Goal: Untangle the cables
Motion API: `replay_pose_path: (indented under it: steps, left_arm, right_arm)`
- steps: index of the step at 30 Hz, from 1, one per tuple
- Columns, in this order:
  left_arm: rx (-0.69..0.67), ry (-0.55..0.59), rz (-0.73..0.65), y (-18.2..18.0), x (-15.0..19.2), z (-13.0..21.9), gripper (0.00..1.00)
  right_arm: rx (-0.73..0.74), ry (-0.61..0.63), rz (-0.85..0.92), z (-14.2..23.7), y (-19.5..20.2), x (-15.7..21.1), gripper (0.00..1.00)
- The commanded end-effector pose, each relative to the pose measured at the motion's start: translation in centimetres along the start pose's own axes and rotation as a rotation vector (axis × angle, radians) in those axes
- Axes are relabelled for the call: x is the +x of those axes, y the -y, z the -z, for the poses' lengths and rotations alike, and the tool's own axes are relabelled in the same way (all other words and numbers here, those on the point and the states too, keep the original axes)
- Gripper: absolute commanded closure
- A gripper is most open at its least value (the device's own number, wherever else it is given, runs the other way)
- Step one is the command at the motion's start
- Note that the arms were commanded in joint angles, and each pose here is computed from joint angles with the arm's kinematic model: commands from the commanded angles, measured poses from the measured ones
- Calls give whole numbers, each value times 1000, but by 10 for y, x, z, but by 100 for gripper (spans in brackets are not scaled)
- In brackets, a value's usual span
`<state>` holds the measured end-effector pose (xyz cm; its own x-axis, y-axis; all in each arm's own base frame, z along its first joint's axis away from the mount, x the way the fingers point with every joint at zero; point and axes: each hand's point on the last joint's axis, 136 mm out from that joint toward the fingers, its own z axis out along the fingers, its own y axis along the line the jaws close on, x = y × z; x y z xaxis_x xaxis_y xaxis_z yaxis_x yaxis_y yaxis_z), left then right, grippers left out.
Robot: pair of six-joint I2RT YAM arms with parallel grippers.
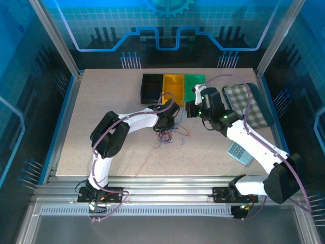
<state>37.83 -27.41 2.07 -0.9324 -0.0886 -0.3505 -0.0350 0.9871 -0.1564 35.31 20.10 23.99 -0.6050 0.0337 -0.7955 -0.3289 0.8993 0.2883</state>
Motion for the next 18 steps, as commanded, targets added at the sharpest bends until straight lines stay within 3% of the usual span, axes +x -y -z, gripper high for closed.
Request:
replay_pose_path:
  steps: [1, 12, 18]
  left_arm:
    - [-129, -95, -19, -32, 31, -18, 100]
    - [-138, -105, 9, -39, 33, -21, 100]
    - [-104, -97, 8, -35, 32, -20, 100]
  right_arm:
    - [4, 73, 16, 23, 2, -31, 93]
    - [37, 159, 40, 59, 20, -68, 91]
    - [50, 66, -11, 44, 33, -42, 91]
